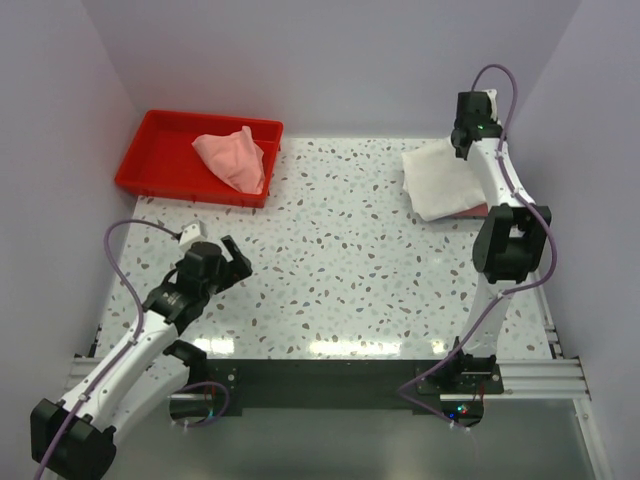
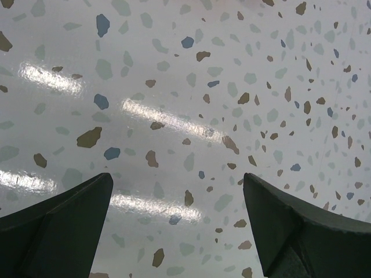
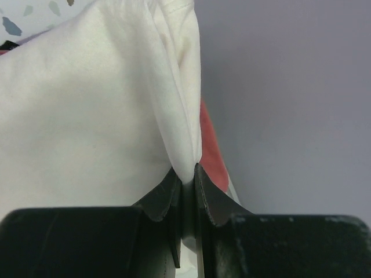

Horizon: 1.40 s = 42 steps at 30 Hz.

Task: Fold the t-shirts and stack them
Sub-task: Neatly place the folded tshirt to the corner

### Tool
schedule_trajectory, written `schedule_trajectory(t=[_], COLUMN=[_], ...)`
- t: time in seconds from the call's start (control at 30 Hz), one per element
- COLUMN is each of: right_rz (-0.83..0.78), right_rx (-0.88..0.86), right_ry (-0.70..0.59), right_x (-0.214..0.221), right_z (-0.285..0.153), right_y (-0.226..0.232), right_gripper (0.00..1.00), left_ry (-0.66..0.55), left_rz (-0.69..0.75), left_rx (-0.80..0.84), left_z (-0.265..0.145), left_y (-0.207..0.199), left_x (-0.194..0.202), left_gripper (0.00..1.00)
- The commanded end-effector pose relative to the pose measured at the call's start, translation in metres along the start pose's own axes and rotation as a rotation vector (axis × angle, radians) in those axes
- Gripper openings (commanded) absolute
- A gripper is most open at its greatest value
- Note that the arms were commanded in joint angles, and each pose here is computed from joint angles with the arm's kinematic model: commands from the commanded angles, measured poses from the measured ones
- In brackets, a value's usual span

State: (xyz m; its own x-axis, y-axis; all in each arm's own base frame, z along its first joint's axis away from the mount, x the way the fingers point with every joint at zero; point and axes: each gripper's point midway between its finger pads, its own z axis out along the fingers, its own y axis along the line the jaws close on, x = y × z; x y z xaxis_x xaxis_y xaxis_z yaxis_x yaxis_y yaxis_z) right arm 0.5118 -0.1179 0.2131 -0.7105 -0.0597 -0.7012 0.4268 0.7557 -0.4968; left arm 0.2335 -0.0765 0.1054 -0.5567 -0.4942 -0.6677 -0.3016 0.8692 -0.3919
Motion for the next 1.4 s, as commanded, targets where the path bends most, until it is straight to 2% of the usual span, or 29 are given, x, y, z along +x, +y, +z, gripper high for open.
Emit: schedule_trajectory(t=[0.0,0.83,0.87,0.97,1.0,1.03,1.2,1.3,1.37], right_rz=[0.112,0.216,0.216,0.227,0.225,0.237,0.255,0.28,0.295], right_rx=[0.046,0.028,0.03,0.049,0.057,0.068,0.073,0.091,0.101], right_ry=[-0.033,0.087,0.092,0.107,0.115,0.116,0.129,0.135,0.141], right_x=[-0.006,0.037,0.039,0.043,0.045,0.046,0.048,0.049,0.05], right_z=[0.018,0.086,0.087,0.092,0.093,0.094,0.096,0.096,0.098], right_y=[-0.012,-0.018,-0.019,-0.021,-0.022,-0.025,-0.032,-0.041,-0.048], right_gripper=[0.0,0.02,0.17,0.42,0.55,0.6,0.71,0.96,0.99], left_ry=[-0.055,-0.046,-0.045,-0.042,-0.04,-0.04,-0.046,-0.047,-0.046], left_rz=[-0.034,-0.021,-0.021,-0.018,-0.018,-0.018,-0.019,-0.016,-0.014], left_rx=[0.031,0.017,0.016,0.011,0.013,0.013,0.011,0.004,0.002], left_z=[-0.003,0.006,0.006,0.007,0.007,0.007,0.006,0.006,0.006], left_y=[-0.015,-0.022,-0.022,-0.022,-0.023,-0.023,-0.023,-0.021,-0.02], left_x=[-0.021,-0.025,-0.025,-0.025,-0.025,-0.025,-0.027,-0.027,-0.026], left_gripper=[1.0,1.0,1.0,1.0,1.0,1.0,1.0,1.0,1.0])
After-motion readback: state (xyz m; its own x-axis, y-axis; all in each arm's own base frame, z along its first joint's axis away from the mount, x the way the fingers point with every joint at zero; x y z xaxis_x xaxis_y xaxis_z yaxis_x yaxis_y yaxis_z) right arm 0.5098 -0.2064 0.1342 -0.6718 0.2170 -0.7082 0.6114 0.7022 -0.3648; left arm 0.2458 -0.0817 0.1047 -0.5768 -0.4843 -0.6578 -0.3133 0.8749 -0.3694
